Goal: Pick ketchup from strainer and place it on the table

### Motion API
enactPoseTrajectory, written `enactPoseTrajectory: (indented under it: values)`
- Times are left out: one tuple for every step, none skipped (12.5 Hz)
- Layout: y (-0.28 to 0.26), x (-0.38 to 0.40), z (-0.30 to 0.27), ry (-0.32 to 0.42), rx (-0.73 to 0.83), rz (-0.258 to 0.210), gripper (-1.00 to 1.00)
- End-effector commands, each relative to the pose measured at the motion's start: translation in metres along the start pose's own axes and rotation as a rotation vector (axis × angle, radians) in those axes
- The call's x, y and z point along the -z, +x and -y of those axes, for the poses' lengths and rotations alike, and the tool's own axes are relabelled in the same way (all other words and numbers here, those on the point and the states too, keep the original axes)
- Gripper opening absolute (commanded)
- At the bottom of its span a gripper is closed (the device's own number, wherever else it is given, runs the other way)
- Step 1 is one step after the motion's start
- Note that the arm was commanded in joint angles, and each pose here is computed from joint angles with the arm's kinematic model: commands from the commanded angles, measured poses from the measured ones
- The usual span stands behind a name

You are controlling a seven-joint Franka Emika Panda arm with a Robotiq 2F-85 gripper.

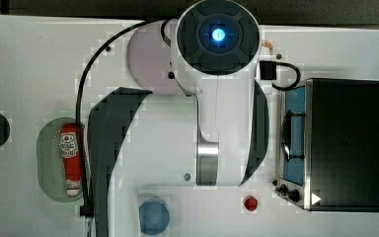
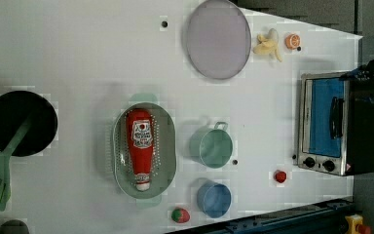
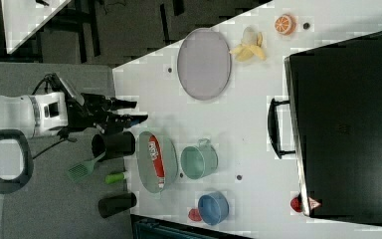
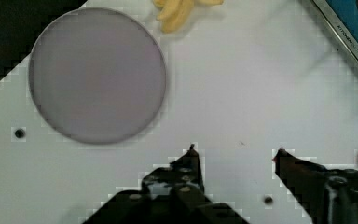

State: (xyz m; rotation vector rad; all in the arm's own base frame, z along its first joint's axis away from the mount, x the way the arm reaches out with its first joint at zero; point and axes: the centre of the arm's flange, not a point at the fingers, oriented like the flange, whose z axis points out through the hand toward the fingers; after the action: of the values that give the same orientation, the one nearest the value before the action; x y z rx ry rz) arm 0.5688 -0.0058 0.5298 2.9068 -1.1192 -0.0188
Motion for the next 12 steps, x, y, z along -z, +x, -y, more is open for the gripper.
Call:
enactPoseTrajectory:
  values:
    - [-0.047, 0.073, -0.045, 0.028, -0.087, -0.001, 0.59]
    - [-0.05, 0.073, -0.041, 0.027, -0.078, -0.003, 0.81]
    - [-0.055, 0.071, -0.034, 0.024, -0.062, -0.002, 0.99]
    - [-0.063, 0.07, -0.023, 0.023, -0.038, -0.005, 1.0]
    - [-0.073, 0.067, -0.009, 0.02, -0.007, -0.007, 1.0]
    - [-0.086, 0.064, 0.006, 0.016, 0.031, -0.009, 1.0]
    - [-0.101, 0.06, 0.023, 0.01, 0.072, -0.009, 1.0]
    - [-0.118, 0.054, 0.04, 0.0, 0.116, -0.005, 1.0]
    - [-0.137, 0.048, 0.057, -0.01, 0.164, 0.0, 1.0]
    - [-0.158, 0.042, 0.075, -0.018, 0.216, 0.003, 1.0]
    - [-0.18, 0.036, 0.092, -0.023, 0.268, 0.004, 1.0]
    - [-0.2, 0.029, 0.109, -0.023, 0.311, 0.004, 1.0]
